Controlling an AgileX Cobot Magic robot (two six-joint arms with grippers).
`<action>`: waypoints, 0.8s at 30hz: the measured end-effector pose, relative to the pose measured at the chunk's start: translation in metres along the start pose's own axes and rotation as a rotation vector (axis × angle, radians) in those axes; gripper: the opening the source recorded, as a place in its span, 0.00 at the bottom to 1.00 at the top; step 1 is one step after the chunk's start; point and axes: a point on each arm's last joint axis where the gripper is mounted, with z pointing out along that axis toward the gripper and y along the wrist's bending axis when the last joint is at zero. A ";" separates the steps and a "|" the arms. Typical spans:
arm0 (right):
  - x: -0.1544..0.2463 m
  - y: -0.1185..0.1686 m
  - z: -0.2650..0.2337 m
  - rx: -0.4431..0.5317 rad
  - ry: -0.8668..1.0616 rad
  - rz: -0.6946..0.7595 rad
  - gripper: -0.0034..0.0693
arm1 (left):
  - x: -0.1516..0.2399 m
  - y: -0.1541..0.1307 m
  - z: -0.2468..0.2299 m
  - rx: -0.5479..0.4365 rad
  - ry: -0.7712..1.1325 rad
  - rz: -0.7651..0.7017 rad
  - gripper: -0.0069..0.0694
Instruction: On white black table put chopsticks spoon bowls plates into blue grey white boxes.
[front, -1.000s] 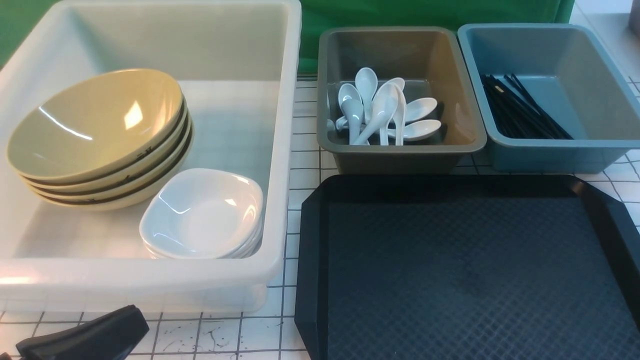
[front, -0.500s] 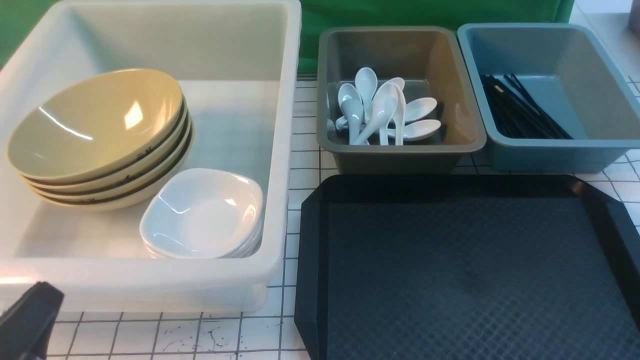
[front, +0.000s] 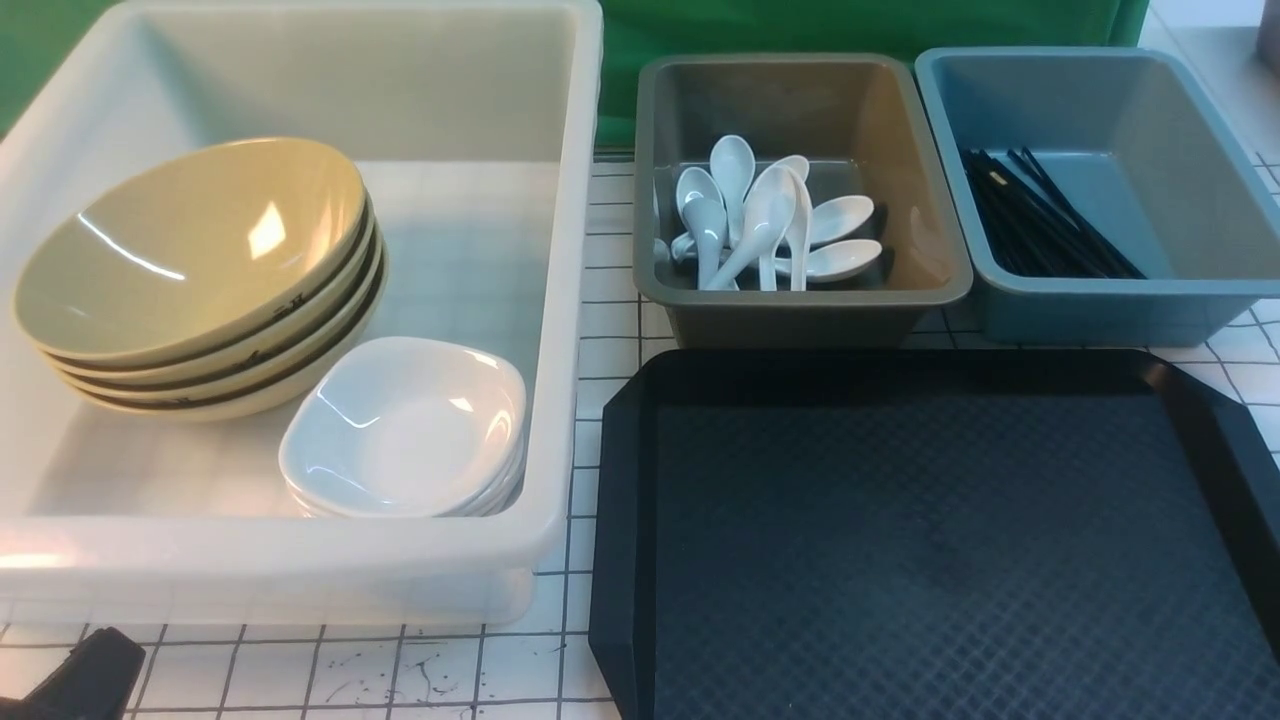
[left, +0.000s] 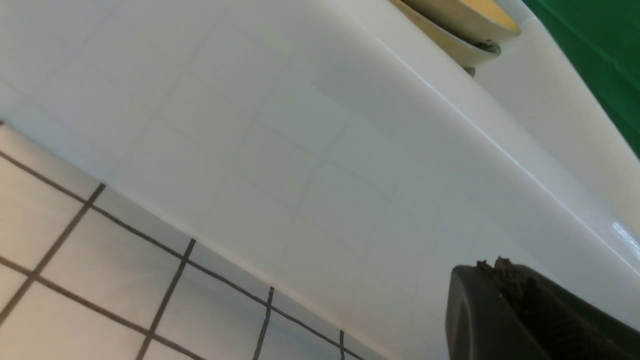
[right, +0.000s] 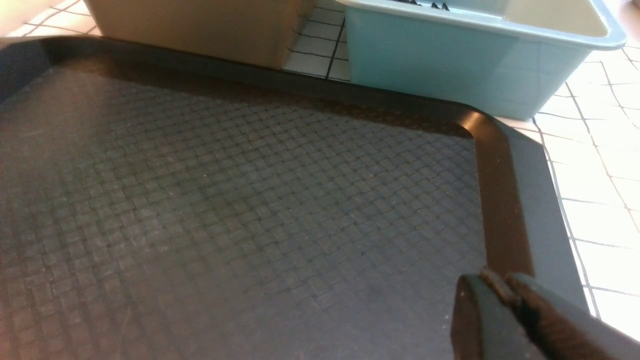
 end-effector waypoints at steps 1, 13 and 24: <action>0.000 0.000 0.000 0.000 0.000 0.000 0.14 | 0.000 0.000 0.000 0.000 0.000 0.000 0.09; 0.000 0.000 0.000 0.000 0.000 0.000 0.16 | 0.000 0.000 0.000 0.001 -0.002 0.000 0.09; 0.000 0.000 0.000 0.000 0.000 0.000 0.18 | 0.000 0.000 0.000 0.001 -0.002 0.000 0.09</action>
